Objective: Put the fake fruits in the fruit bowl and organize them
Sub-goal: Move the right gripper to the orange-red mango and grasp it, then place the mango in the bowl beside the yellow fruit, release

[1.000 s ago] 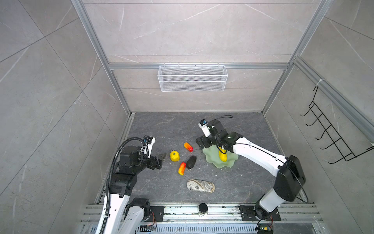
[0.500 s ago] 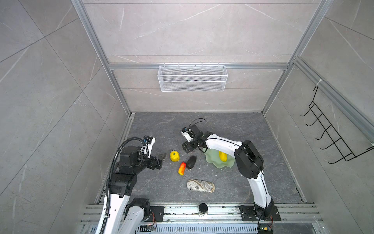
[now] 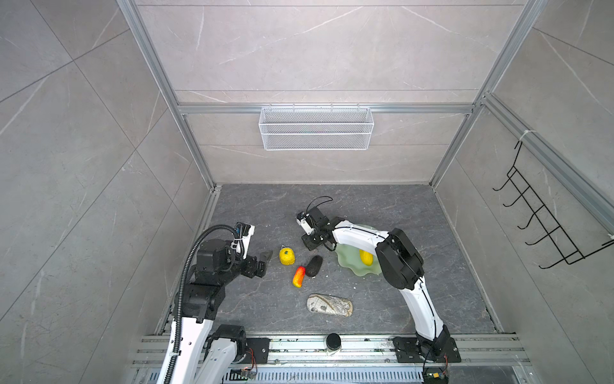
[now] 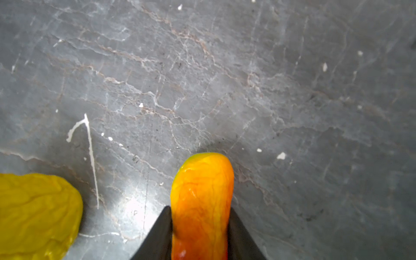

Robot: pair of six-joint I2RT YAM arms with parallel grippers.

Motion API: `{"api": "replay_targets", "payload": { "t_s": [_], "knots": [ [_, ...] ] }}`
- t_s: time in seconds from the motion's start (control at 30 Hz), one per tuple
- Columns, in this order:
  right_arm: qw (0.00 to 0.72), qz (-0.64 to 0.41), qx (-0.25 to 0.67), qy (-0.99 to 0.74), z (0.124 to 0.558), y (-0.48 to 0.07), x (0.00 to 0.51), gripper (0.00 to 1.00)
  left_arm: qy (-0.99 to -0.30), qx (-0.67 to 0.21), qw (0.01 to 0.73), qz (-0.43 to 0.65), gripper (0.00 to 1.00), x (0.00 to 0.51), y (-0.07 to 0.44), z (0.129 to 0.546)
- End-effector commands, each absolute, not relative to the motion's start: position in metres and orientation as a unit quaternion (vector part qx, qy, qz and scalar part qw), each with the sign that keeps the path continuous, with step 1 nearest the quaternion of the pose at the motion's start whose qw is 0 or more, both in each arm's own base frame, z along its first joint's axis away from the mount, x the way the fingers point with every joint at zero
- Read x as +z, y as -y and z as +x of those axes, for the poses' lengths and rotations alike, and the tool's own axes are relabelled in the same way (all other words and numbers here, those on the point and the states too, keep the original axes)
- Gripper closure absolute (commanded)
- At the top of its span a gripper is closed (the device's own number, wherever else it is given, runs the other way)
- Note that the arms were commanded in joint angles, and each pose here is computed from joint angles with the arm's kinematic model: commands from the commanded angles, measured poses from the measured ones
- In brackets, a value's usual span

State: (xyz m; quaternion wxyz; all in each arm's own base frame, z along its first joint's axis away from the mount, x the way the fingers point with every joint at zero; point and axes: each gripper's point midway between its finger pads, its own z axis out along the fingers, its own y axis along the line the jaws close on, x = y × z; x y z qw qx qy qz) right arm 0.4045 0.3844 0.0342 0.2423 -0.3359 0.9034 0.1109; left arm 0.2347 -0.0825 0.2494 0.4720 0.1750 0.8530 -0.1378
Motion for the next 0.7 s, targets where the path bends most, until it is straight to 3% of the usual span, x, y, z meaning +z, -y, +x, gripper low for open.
{"api": "replay_targets", "payload": {
  "t_s": [0.0, 0.1, 0.33, 0.5, 0.67],
  "knots": [
    [0.246, -0.337, 0.110, -0.902, 0.407, -0.387, 0.043, 0.76, -0.842, -0.144, 0.489, 0.175, 0.00, 0.261, 0.085, 0.238],
    [0.256, -0.345, 0.111, -0.896, 0.404, -0.385, 0.063, 0.86, -0.843, -0.140, 0.489, 0.175, 0.00, 0.260, 0.083, 0.238],
    [0.312, -0.326, 0.099, -0.887, 0.388, -0.347, 0.131, 0.90, -0.845, -0.138, 0.488, 0.173, 0.00, 0.259, 0.082, 0.239],
    [0.340, -0.247, 0.081, -0.904, 0.376, -0.273, 0.163, 0.94, -0.845, -0.137, 0.488, 0.172, 0.00, 0.260, 0.082, 0.239],
    [0.325, -0.147, 0.001, -0.934, 0.363, -0.177, 0.149, 0.97, -0.845, -0.136, 0.488, 0.173, 0.00, 0.260, 0.082, 0.239]
  ]
}}
